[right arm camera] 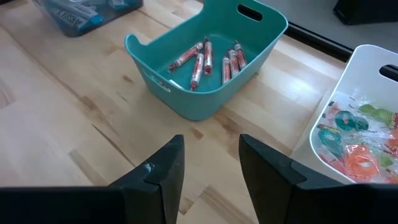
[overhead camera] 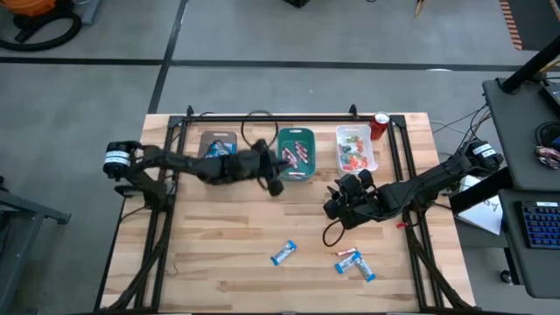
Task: Sort candy
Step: Put the red candy into the blue bin
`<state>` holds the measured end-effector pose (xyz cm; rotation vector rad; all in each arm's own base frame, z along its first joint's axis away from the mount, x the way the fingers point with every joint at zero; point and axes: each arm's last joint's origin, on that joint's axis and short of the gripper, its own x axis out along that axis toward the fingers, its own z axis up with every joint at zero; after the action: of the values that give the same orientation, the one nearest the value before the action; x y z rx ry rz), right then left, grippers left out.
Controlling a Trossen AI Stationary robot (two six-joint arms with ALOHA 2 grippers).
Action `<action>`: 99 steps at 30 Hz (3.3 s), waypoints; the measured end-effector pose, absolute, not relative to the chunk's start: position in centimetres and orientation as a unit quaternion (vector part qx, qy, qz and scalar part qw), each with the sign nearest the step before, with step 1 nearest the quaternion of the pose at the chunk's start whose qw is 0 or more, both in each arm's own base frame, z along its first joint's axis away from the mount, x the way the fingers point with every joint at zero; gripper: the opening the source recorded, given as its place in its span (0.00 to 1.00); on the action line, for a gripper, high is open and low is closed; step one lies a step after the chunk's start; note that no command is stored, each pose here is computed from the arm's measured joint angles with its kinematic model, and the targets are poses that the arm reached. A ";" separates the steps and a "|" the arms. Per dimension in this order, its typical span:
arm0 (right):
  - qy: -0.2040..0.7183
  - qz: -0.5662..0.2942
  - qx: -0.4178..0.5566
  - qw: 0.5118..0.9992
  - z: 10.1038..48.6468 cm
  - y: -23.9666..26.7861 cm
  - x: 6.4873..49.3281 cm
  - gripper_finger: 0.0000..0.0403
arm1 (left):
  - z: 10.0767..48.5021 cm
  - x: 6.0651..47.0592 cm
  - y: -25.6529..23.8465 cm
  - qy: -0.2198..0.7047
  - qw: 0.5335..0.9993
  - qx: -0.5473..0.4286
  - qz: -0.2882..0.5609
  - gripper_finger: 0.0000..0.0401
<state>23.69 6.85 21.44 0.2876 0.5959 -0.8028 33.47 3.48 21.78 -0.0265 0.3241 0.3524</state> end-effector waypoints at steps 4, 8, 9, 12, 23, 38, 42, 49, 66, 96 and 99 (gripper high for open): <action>0.283 -0.383 0.139 0.868 21.5 6.9 23.7 0.36 | 21.1 33.9 6.3 0.159 0.970 -0.047 0.177 0.02; 0.283 -0.383 0.135 0.869 21.5 6.8 23.7 0.36 | 20.1 34.7 7.8 0.173 0.965 -0.051 0.190 0.02; 0.283 -0.383 0.134 0.869 21.5 6.8 23.7 0.36 | 19.9 34.9 8.0 0.176 0.964 -0.051 0.193 0.02; 0.283 -0.382 0.134 0.870 21.5 6.9 23.8 0.36 | 19.6 35.7 8.8 0.179 0.961 -0.051 0.206 0.04; 0.284 -0.380 0.134 0.870 21.5 6.9 23.8 0.36 | 19.4 35.9 9.3 0.234 0.948 -0.053 0.210 0.31; 0.397 -0.142 0.240 0.874 21.6 8.9 25.0 0.36 | 21.2 36.0 0.5 0.242 0.965 -0.030 0.096 0.35; 0.441 -0.049 0.221 0.869 20.7 10.7 25.2 0.34 | 21.6 35.3 -2.3 0.263 0.962 -0.016 0.064 0.33; 0.585 -0.039 0.166 0.793 18.4 14.1 25.3 0.31 | 22.3 33.3 -6.2 0.288 0.952 0.038 0.101 0.32; 0.698 -0.025 0.038 0.714 16.6 18.4 26.0 0.29 | 25.7 29.8 -9.4 0.272 0.960 0.051 0.050 0.32; 0.676 -0.024 0.035 0.736 13.7 17.1 25.6 0.03 | 25.1 27.7 -10.2 0.250 0.968 0.020 0.032 0.32; 0.668 -0.024 0.032 0.743 13.9 17.0 25.7 0.02 | 25.0 27.8 -10.3 0.251 0.967 0.019 0.033 0.32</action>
<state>25.67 17.02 13.92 0.0694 1.4629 -0.0519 27.75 -10.25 25.03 0.0375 0.5073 0.0660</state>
